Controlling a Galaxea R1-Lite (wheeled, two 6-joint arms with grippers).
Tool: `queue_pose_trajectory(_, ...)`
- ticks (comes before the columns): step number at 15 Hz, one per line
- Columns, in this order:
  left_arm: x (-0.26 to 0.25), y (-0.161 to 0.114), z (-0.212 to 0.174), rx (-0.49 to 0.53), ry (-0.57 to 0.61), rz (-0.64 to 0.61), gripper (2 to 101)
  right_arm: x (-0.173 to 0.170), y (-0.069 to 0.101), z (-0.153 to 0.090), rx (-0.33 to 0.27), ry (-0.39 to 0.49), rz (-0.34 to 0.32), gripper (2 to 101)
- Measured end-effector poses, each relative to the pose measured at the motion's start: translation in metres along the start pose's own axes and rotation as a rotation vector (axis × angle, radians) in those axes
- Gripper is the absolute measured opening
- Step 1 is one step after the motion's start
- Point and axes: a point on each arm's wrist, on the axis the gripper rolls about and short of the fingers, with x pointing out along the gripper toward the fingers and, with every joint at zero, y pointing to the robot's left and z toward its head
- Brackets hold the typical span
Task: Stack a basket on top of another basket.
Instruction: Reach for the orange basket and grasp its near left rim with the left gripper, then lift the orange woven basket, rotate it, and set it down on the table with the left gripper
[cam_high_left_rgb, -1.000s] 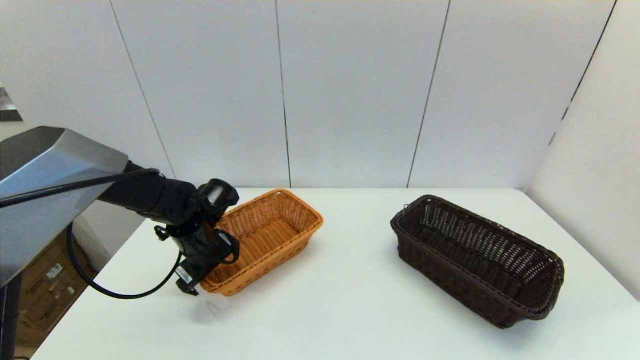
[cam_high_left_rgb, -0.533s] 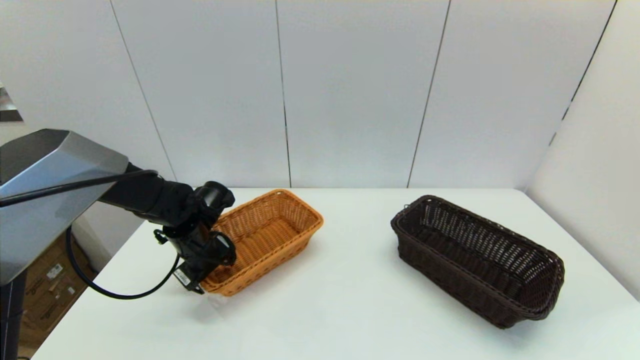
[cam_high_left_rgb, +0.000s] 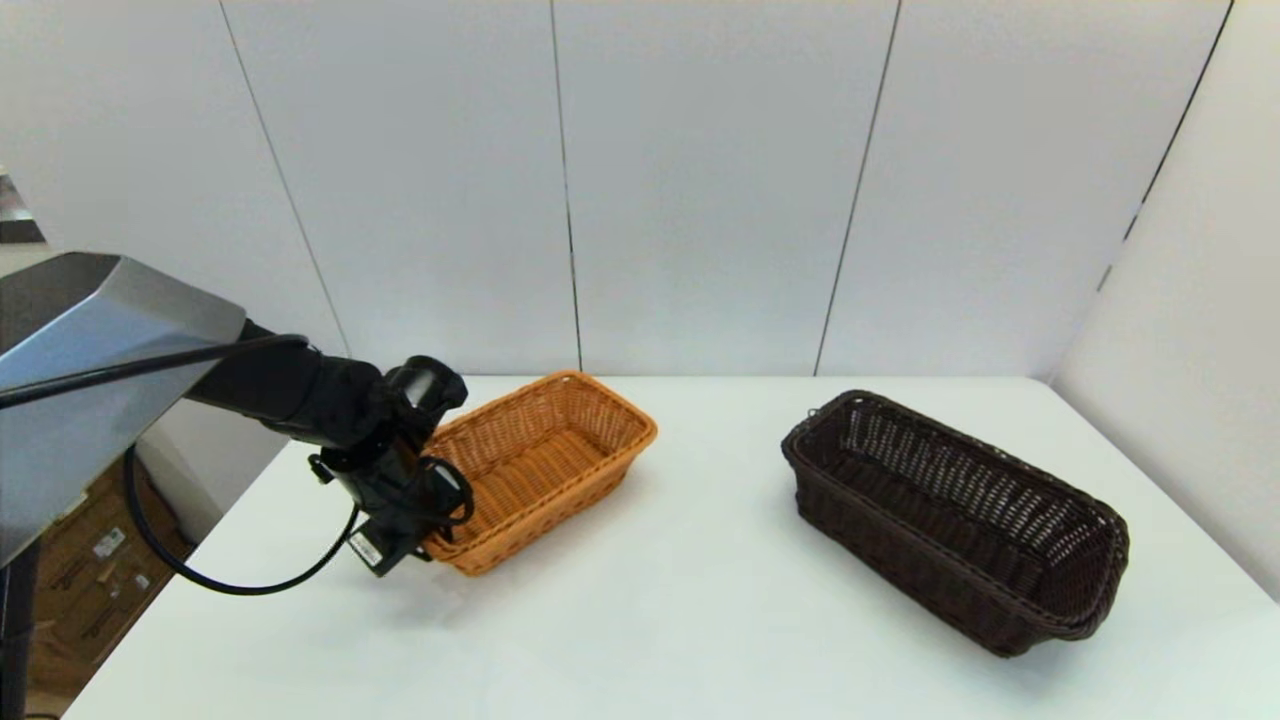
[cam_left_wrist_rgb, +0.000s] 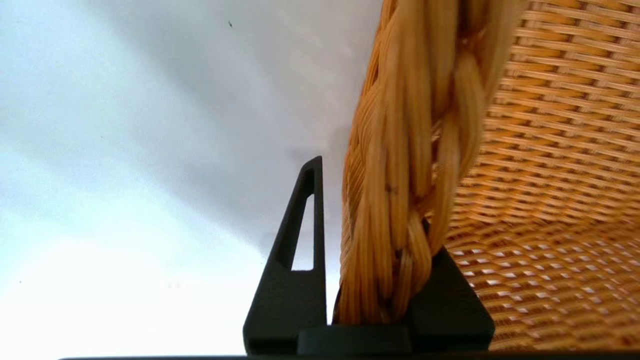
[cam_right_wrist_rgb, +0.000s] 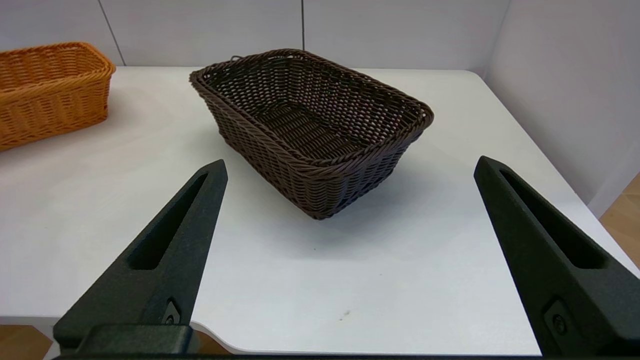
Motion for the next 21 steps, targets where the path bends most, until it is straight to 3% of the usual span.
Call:
queue_pose_trajectory(4,-0.02,0.001,0.001,0.017,0.04,-0.076,15.4,0.0,0.0,0.0,0.0,0.0,0.0,98.0)
queue_pose_trajectory(11,-0.096,0.011,-0.002,0.115,0.112,-0.352,15.3,0.0,0.0,0.0,0.0,0.0,0.0,98.0)
queue_pose_trajectory(14,-0.11,0.017,-0.011,0.263,0.097,-0.377,15.2,0.0,0.0,0.0,0.0,0.0,0.0,98.0)
queue_pose_trajectory(18,-0.106,0.022,-0.038,0.558,0.152,-0.299,15.2,0.0,0.0,0.0,0.0,0.0,0.0,98.0)
queue_pose_trajectory(21,-0.098,0.016,-0.052,0.721,0.157,-0.282,15.2,0.0,0.0,0.0,-0.001,0.0,0.0,98.0)
